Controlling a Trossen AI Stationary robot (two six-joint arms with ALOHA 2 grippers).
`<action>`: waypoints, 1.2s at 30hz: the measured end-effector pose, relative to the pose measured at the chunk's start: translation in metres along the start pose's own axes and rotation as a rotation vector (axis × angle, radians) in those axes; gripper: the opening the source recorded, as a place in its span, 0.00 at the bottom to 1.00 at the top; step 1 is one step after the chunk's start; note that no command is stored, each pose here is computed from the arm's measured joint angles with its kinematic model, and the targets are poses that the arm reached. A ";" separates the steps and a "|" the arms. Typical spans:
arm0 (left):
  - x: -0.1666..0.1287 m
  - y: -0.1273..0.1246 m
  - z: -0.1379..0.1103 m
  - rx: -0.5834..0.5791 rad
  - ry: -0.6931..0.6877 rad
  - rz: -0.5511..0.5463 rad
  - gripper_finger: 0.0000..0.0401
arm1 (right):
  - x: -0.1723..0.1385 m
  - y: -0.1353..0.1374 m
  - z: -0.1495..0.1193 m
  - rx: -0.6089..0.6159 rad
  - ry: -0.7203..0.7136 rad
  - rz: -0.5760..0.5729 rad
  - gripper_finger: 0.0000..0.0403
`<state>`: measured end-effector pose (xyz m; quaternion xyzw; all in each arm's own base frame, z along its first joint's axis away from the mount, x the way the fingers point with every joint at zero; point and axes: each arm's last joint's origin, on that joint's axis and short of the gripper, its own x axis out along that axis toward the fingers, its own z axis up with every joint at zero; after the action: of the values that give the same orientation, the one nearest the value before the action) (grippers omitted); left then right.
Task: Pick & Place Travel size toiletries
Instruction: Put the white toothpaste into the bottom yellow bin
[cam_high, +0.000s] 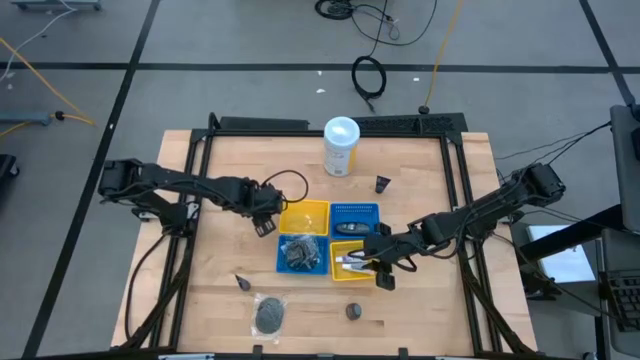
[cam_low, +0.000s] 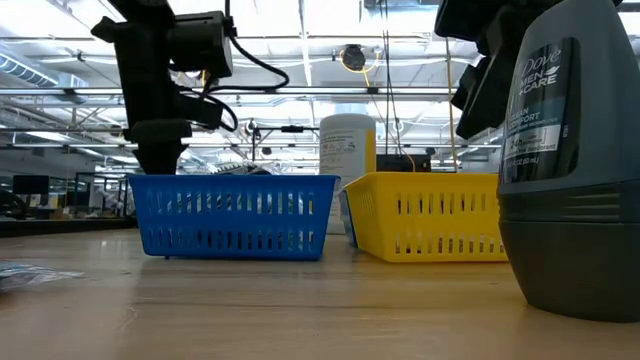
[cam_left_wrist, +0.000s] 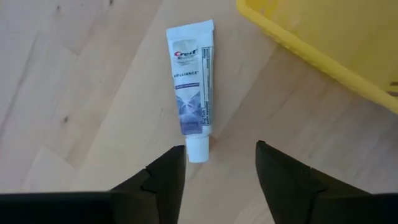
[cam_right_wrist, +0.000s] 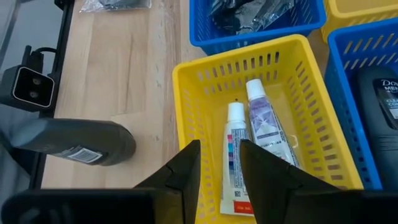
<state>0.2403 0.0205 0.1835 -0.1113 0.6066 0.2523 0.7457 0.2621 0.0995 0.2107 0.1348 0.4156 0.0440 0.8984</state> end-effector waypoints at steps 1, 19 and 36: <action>0.000 0.001 0.000 0.006 0.005 0.003 0.49 | 0.000 0.000 0.000 0.000 -0.001 0.001 0.27; 0.026 0.020 -0.008 -0.011 0.049 -0.052 0.52 | 0.000 0.000 0.001 -0.008 -0.006 0.003 0.27; 0.055 0.034 -0.021 -0.050 0.015 -0.145 0.51 | 0.000 0.002 0.004 -0.027 -0.040 0.020 0.26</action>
<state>0.2123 0.0530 0.1304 -0.1756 0.5961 0.2118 0.7543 0.2650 0.1006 0.2137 0.1275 0.3955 0.0559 0.9078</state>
